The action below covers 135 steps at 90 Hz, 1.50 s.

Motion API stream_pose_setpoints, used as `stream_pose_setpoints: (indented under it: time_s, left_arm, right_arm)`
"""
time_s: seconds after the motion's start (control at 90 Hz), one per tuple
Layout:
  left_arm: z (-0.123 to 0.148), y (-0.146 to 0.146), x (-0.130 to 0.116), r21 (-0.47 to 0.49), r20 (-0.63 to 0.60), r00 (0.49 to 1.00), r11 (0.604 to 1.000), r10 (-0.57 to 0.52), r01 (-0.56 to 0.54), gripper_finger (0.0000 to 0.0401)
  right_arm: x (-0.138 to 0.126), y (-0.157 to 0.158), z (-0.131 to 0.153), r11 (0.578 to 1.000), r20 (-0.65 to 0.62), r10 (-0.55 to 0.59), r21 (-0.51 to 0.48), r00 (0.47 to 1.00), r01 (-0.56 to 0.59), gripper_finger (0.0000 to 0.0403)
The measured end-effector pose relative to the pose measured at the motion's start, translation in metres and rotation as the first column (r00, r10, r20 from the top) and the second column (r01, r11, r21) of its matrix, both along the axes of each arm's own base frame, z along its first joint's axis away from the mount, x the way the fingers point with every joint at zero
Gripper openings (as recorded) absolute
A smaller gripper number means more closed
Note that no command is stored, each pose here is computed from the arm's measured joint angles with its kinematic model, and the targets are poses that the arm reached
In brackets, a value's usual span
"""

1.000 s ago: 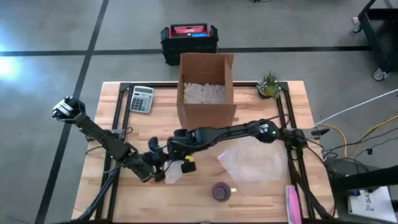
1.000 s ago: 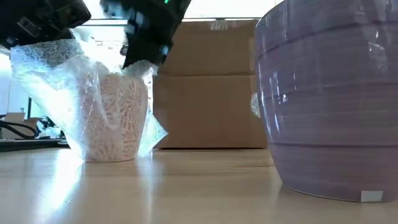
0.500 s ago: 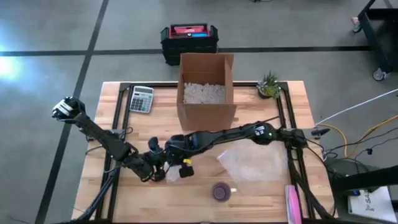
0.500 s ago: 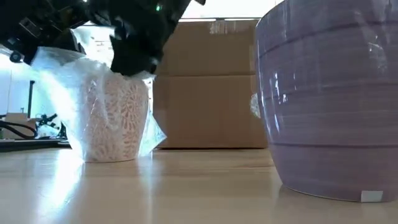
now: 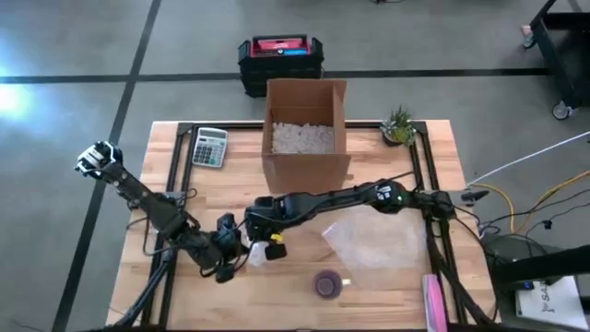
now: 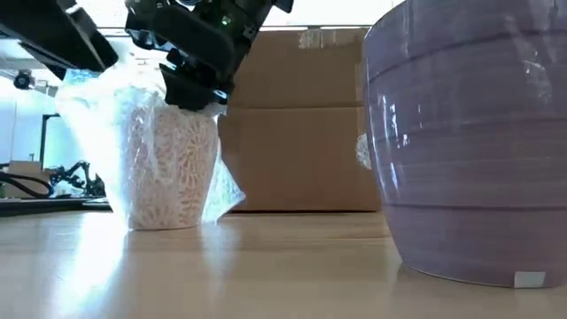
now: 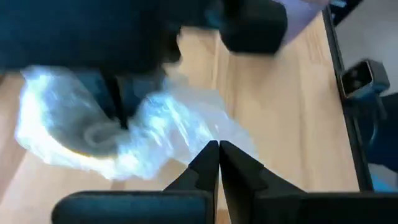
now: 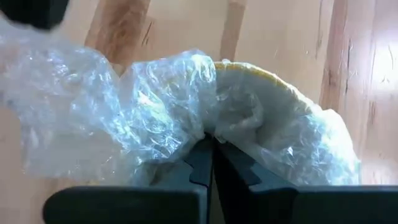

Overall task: Wrap mug
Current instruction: Wrap the yellow mug with bubble wrap

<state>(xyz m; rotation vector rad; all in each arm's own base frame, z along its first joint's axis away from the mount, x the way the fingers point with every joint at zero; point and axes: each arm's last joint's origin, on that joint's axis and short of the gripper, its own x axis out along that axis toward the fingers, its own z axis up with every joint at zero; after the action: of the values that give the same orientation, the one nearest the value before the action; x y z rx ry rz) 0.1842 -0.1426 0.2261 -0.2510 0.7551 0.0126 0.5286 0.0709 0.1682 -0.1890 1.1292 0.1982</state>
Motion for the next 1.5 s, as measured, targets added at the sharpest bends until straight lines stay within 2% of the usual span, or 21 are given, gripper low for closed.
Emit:
stream_pose_setpoints:
  time_s: [0.211, 0.356, 0.478, 0.922, 1.167, 1.5]
  left_arm:
    - [-0.018, -0.011, -0.016, -0.089, -0.022, 1.000, 0.996, 0.023, -0.025, 0.0000]
    - [-0.026, -0.016, -0.014, -0.130, 0.044, 0.998, 0.991, 0.046, -0.040, 0.0000]
    - [-0.035, -0.019, -0.010, -0.129, 0.053, 0.997, 0.991, 0.054, -0.047, 0.0000]
    - [-0.059, -0.024, 0.002, -0.043, 0.004, 0.999, 0.998, 0.053, -0.053, 0.0000]
    - [-0.058, -0.019, 0.003, 0.049, 0.067, 0.991, 0.992, 0.117, -0.120, 0.0000]
    - [-0.063, -0.013, 0.003, 0.085, 0.071, 0.986, 0.985, 0.148, -0.153, 0.0000]
  right_arm:
    - [0.000, 0.000, 0.000, 1.000, 0.000, 0.010, -0.005, 1.000, -0.010, 0.0000]
    - [0.000, -0.001, 0.000, 1.000, 0.000, 0.008, -0.003, 1.000, -0.008, 0.0000]
    - [0.000, -0.001, 0.000, 1.000, 0.001, 0.007, -0.003, 1.000, -0.007, 0.0000]
    - [0.000, -0.001, 0.000, 1.000, 0.003, 0.004, -0.002, 1.000, -0.004, 0.0000]
    - [0.000, -0.001, 0.000, 1.000, 0.003, 0.004, -0.001, 1.000, -0.004, 0.0000]
    - [0.001, -0.001, 0.000, 1.000, 0.012, -0.014, 0.008, 1.000, 0.014, 0.0000]
